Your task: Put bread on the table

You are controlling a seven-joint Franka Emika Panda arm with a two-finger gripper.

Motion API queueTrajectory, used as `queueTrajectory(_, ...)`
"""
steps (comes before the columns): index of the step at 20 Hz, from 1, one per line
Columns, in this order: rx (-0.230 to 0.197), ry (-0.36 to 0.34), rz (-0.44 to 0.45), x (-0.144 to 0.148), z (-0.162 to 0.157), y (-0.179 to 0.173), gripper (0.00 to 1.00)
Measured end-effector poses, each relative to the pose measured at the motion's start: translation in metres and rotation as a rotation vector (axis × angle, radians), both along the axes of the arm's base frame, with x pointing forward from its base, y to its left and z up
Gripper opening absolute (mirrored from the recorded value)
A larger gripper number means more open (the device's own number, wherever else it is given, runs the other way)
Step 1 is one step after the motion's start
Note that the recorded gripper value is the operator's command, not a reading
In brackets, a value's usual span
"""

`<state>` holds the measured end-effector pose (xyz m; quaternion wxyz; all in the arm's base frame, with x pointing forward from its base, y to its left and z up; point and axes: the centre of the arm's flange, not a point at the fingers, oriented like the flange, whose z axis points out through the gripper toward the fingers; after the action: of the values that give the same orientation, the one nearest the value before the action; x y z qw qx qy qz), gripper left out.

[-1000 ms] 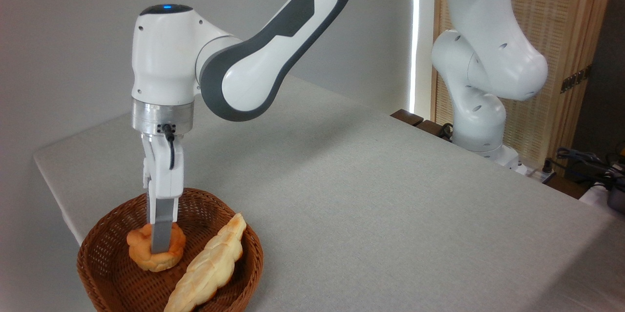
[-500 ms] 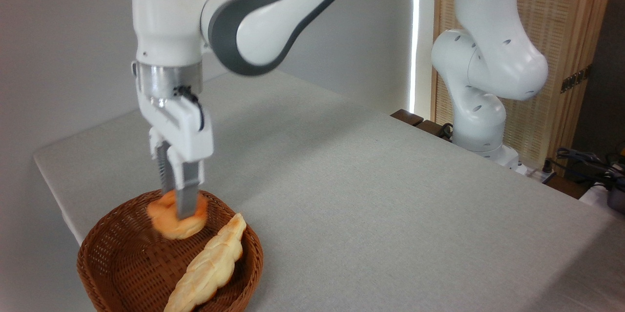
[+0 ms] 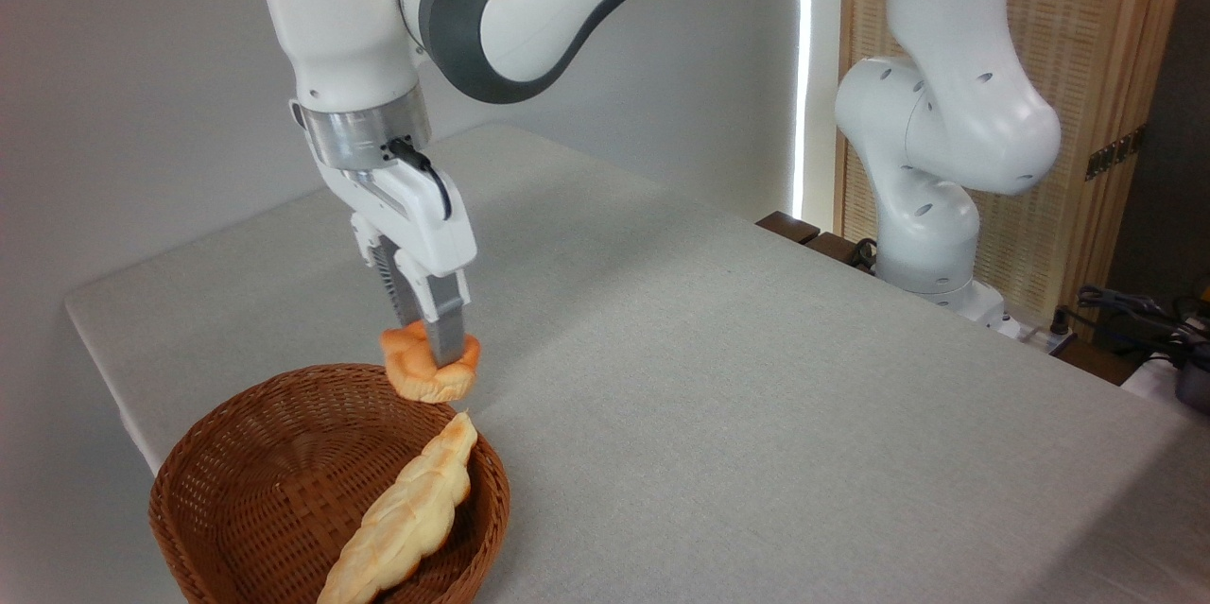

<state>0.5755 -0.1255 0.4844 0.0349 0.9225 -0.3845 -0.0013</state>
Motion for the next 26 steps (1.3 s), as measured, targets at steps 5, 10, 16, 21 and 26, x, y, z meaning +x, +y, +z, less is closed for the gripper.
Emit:
queueTrajectory(5, -0.015, 0.084, 0.015, -0.013, -0.017, -0.003, 0.61)
queueTrajectory(10, -0.002, 0.154, 0.001, -0.024, -0.026, -0.007, 1.0)
queueTrajectory(16, -0.003, 0.144, -0.011, -0.025, -0.025, -0.015, 1.0)
queueTrajectory(21, -0.022, -0.027, 0.019, -0.007, 0.001, -0.003, 1.0)
queueTrajectory(26, -0.024, -0.084, 0.082, 0.002, 0.021, 0.032, 1.0)
